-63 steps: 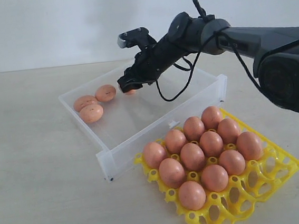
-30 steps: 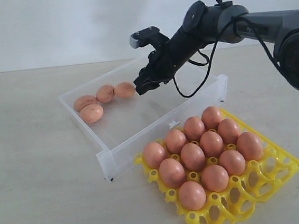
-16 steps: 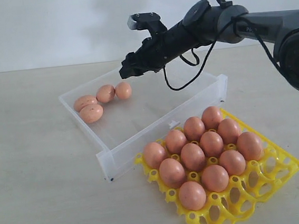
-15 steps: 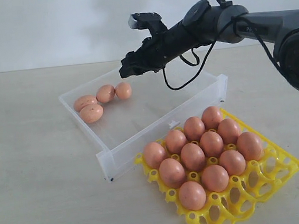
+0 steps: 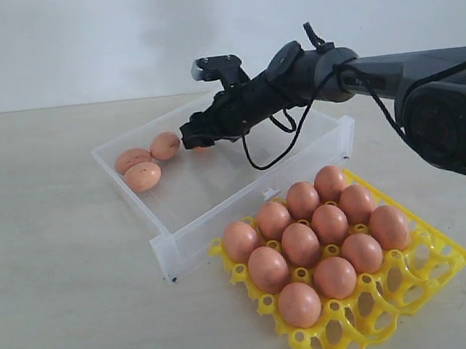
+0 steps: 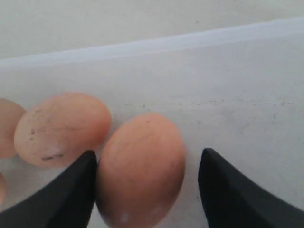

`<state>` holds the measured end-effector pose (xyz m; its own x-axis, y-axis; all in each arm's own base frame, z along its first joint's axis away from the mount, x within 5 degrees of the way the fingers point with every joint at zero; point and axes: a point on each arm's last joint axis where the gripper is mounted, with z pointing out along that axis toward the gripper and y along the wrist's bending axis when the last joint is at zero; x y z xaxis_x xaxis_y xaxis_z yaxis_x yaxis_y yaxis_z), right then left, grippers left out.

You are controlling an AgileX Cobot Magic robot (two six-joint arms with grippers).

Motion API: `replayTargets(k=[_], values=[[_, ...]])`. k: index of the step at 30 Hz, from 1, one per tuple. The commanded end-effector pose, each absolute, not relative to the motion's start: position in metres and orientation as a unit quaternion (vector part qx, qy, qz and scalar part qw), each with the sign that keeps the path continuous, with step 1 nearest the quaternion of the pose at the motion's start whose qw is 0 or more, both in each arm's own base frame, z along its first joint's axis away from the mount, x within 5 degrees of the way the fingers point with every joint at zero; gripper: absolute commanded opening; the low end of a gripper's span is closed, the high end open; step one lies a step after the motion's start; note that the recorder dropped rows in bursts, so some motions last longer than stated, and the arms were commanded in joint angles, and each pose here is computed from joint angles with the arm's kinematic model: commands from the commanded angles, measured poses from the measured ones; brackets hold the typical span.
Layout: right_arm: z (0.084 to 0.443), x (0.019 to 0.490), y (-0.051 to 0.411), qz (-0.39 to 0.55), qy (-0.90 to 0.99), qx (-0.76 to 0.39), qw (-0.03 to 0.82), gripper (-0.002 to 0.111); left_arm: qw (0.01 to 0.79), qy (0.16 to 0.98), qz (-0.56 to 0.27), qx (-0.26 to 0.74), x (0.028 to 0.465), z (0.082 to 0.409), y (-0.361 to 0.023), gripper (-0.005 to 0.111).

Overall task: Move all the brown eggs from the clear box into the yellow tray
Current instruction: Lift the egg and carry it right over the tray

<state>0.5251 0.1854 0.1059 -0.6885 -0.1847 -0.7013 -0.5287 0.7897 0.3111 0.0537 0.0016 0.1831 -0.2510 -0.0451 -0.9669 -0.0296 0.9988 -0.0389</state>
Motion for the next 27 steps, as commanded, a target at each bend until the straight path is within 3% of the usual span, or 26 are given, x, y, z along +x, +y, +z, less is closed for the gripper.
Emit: replayTargets(k=[1, 2, 3, 8, 17, 22, 25, 27], values=[[0.101, 0.524, 0.182, 0.224, 0.885, -0.232, 0.336, 0.023, 0.613, 0.789, -0.007, -0.026, 0.054, 0.183, 0.002, 0.004], [0.1, 0.524, 0.181, 0.214, 0.884, -0.243, 0.336, 0.007, 0.613, 0.789, -0.007, -0.026, 0.054, 0.183, 0.002, 0.004], [0.1, 0.524, 0.181, 0.212, 0.884, -0.244, 0.337, 0.0, 0.613, 0.789, -0.007, -0.026, 0.054, 0.183, 0.002, 0.004], [0.099, 0.524, 0.181, 0.207, 0.886, -0.249, 0.332, 0.0, 0.613, 0.789, -0.007, -0.026, 0.054, 0.183, 0.002, 0.004], [0.128, 0.512, 0.176, 0.212, 0.891, -0.219, 0.336, 0.0, 0.613, 0.789, -0.007, -0.026, 0.054, 0.183, 0.002, 0.004], [0.133, 0.471, 0.145, 0.127, 0.899, -0.16, 0.387, 0.0, 0.613, 0.789, -0.007, -0.026, 0.054, 0.183, 0.002, 0.004], [0.152, 0.442, 0.13, 0.017, 0.869, -0.237, 0.434, 0.0, 0.613, 0.789, -0.007, -0.026, 0.054, 0.183, 0.002, 0.004], [0.162, 0.431, 0.126, -0.007, 0.859, -0.264, 0.439, 0.0, 0.613, 0.789, -0.007, -0.026, 0.054, 0.183, 0.002, 0.004]])
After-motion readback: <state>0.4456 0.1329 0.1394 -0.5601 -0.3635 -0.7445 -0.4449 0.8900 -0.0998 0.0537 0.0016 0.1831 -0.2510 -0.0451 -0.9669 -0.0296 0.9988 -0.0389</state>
